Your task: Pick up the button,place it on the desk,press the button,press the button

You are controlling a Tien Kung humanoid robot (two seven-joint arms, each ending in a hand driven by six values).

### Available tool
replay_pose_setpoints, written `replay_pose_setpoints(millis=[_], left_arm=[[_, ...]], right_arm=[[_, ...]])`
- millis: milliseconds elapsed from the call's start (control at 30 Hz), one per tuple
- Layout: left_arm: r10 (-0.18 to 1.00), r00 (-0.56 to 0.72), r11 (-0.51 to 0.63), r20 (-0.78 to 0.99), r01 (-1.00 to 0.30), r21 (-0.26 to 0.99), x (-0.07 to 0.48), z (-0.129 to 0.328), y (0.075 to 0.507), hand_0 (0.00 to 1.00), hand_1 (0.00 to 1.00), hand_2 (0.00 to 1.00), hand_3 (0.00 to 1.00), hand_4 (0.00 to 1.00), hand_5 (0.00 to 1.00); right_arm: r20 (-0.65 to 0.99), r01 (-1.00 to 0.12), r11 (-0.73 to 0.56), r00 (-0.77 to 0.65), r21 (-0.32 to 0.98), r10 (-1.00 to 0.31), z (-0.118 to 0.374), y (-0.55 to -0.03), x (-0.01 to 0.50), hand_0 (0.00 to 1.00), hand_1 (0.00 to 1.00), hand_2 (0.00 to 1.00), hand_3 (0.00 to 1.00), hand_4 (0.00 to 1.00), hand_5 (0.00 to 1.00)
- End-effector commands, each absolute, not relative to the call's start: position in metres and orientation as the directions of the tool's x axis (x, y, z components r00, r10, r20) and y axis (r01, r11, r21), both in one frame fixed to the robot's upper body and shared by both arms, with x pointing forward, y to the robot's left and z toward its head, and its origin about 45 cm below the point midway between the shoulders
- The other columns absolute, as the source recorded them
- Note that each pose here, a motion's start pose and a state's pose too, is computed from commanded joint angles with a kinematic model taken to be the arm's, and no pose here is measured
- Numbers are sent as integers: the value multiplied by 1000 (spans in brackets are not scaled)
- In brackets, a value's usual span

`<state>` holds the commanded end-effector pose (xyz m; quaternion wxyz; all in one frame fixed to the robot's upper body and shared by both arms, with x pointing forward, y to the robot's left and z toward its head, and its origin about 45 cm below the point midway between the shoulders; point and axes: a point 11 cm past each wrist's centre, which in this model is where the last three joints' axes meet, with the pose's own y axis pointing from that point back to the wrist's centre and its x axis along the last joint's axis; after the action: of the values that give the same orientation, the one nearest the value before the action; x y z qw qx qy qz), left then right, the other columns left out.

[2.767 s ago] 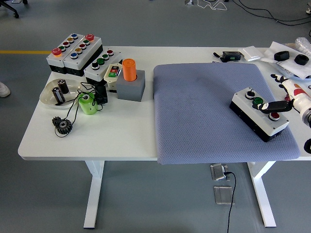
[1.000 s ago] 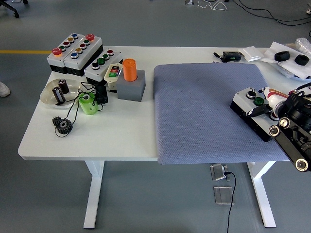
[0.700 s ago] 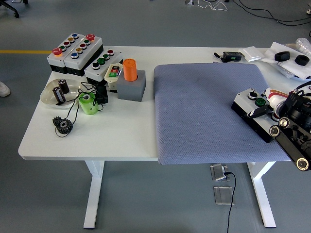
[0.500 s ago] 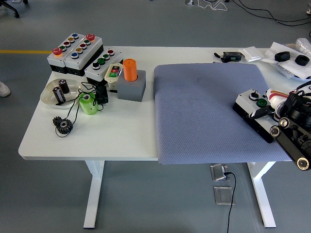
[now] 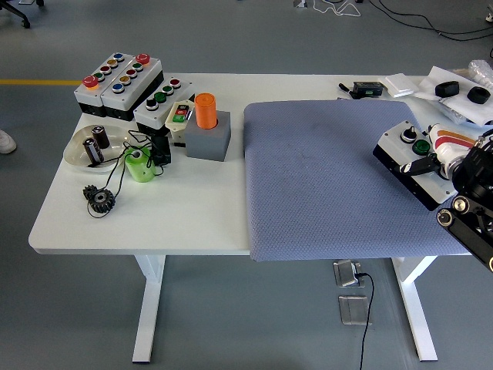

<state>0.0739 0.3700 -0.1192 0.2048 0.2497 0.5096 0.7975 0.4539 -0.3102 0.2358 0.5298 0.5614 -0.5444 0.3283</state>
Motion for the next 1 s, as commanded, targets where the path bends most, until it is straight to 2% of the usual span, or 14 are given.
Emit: replay_pose_setpoints(millis=[33, 200, 233, 267, 500, 700, 800, 833, 1000], left_arm=[[581, -792, -397, 189, -72, 915, 74, -119, 370, 650, 705, 724, 513, 314, 934], [580, -792, -396, 189, -72, 915, 74, -119, 370, 650, 705, 724, 513, 314, 934], [580, -792, -396, 189, -72, 915, 75, -119, 370, 650, 705, 724, 513, 314, 934], [580, -792, -396, 189, -72, 915, 75, -119, 370, 650, 705, 724, 513, 314, 934], [570, -801, -397, 182, -75, 915, 76, -119, 370, 650, 705, 725, 512, 314, 934], [571, -801, -398, 180, -78, 914, 78, -118, 370, 650, 705, 725, 512, 315, 934], [570, -802, -397, 179, -79, 914, 79, -118, 370, 650, 705, 725, 512, 315, 934], [570, -802, -397, 178, -79, 914, 79, -118, 370, 650, 705, 726, 512, 315, 934], [569, -803, -396, 176, -80, 915, 80, -118, 369, 650, 705, 726, 512, 315, 934]], right_arm=[[945, -968, 102, 196, 229, -262, 238, -305, 454, 2, 2, 165, 316, 518, 84], [955, -965, -147, 241, 216, -175, 249, -273, 452, 2, 2, 165, 316, 518, 84], [957, -955, -203, 250, 218, -148, 251, -265, 452, 2, 2, 158, 314, 471, 88], [959, -942, -252, 258, 222, -120, 251, -258, 451, 2, 2, 158, 314, 471, 88], [953, -767, -570, 283, 293, 109, 245, -206, 436, 2, 2, 169, 332, 464, 78], [928, -679, -632, 273, 373, 254, 228, -186, 425, 24, 33, 203, 364, 460, 81], [927, -675, -636, 263, 374, 266, 227, -184, 426, 24, 33, 203, 364, 460, 81], [928, -675, -637, 261, 373, 267, 228, -183, 426, 62, 55, 235, 400, 468, 67], [933, -702, -616, 262, 359, 245, 231, -190, 431, 62, 55, 235, 400, 468, 67]])
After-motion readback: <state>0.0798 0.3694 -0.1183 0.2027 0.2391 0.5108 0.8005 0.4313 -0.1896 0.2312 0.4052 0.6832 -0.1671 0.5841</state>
